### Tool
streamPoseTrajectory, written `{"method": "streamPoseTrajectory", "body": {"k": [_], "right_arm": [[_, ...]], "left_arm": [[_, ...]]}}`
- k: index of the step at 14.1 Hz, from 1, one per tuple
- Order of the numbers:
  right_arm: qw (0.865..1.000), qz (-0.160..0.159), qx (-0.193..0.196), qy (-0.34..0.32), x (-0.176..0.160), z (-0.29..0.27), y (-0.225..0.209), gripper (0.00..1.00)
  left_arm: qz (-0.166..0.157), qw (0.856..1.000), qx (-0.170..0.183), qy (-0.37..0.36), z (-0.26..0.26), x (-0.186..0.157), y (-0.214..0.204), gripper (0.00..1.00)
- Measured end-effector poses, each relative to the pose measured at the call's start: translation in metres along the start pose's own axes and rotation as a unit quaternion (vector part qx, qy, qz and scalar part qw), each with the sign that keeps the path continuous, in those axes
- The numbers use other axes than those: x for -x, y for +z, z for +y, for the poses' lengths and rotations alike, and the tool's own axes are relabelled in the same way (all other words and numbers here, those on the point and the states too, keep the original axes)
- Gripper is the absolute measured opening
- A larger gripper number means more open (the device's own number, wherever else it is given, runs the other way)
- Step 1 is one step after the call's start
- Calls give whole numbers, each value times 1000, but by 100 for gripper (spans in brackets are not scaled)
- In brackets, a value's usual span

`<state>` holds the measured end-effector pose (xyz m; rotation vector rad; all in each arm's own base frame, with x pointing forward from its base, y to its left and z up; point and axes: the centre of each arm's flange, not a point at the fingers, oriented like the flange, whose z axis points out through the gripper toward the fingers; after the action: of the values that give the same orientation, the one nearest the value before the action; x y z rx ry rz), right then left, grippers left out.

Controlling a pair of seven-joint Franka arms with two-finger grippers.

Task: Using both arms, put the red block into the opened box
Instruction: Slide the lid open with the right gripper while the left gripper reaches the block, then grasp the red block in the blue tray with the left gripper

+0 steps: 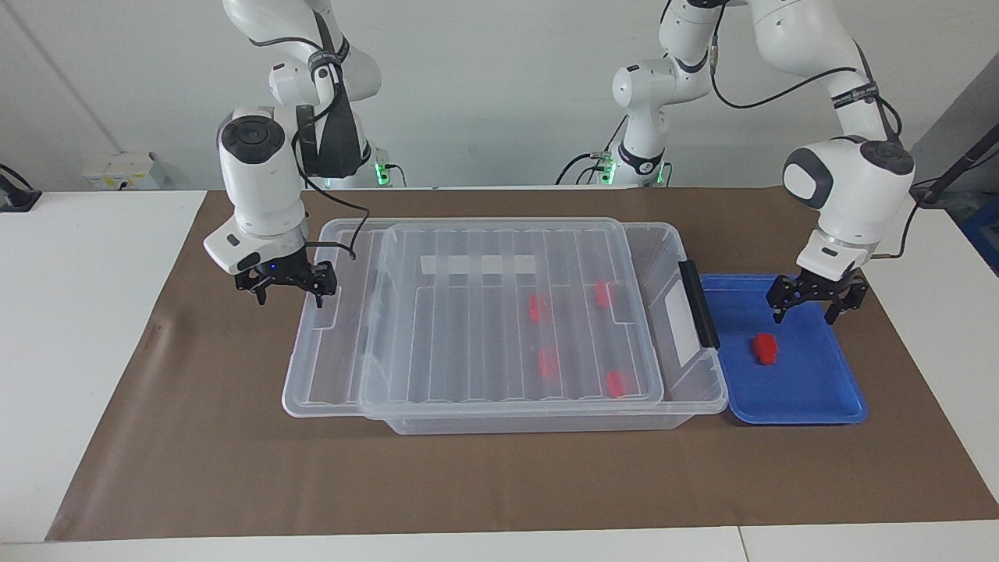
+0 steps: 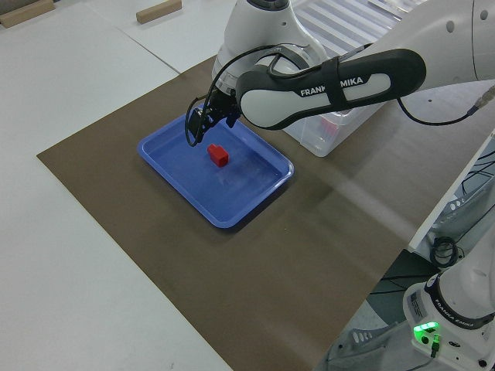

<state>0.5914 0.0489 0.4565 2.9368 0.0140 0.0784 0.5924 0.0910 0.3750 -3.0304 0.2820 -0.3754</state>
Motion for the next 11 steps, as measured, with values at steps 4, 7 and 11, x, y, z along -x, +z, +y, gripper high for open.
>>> {"method": "streamPoseTrajectory", "body": {"k": [4, 7, 11], "right_arm": [[1000, 0, 11, 0, 0, 7, 1, 100], [1000, 1, 22, -2, -1, 12, 2, 100], [1000, 0, 27, 2, -1, 21, 3, 100]], "left_arm": [[1, 1000, 5, -8, 15, 2, 58, 100], [0, 1000, 7, -9, 20, 1, 66, 95], [-2, 1000, 7, -10, 20, 3, 68, 86]]}}
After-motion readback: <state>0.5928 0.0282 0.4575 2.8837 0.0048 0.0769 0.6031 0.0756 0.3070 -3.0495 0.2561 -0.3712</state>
